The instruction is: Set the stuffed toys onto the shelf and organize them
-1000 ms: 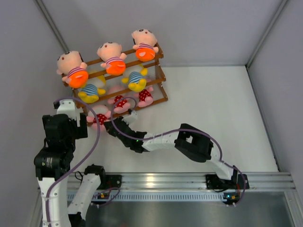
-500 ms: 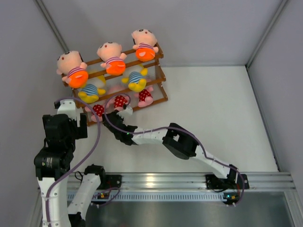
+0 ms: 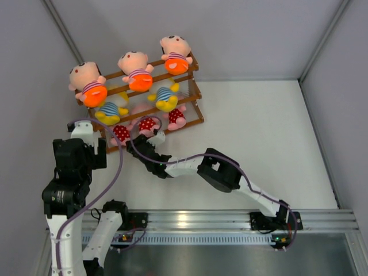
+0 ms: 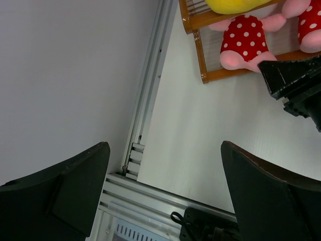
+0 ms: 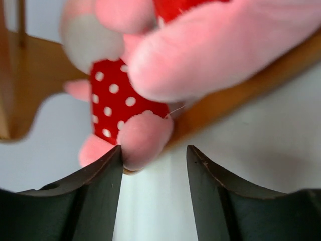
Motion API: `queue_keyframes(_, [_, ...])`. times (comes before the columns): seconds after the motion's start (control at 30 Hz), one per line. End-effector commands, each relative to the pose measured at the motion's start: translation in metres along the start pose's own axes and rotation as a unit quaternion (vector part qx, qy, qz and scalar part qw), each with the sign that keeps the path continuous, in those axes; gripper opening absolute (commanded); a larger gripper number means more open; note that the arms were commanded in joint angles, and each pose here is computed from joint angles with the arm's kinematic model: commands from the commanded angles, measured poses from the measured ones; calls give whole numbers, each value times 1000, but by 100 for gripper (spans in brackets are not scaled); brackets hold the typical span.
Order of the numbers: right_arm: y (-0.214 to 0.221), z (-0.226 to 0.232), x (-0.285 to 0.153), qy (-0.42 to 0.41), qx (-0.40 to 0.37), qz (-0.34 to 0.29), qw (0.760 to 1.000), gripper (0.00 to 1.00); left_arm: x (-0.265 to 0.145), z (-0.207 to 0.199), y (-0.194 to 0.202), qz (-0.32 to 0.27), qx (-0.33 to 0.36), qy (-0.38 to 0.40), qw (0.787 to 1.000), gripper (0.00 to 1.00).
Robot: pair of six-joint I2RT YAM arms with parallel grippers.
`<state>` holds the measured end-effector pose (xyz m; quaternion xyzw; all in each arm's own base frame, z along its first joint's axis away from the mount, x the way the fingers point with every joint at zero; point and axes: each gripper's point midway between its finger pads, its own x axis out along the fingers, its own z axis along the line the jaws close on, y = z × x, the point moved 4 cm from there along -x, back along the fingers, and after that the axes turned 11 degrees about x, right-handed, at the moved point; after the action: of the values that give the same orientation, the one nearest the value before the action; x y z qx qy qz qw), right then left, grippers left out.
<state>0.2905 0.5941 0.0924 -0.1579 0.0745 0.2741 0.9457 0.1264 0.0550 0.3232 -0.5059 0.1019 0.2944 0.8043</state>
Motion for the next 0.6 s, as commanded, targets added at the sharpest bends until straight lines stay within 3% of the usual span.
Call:
queue_keyframes(0.0, [-21,89,-40,-102,-10,5,995,54,4,0,-12,-20,-4,2,1000,98])
queue_keyframes(0.13, [-35,110,-78,-141,-102,-24,984,56,4,0,-14,-20,-3,3,1000,98])
queue_keyframes(0.27, [-49,140,-107,-202,-131,-54,969,55,4,4,-13,-17,-3,-8,1000,98])
queue_keyframes(0.4, [-55,157,-104,-219,-187,-77,954,58,3,6,-13,-16,-5,-17,1000,98])
queue_keyframes(0.57, [-54,182,-81,-228,-182,-73,954,63,3,6,-13,-16,-3,-15,1000,98])
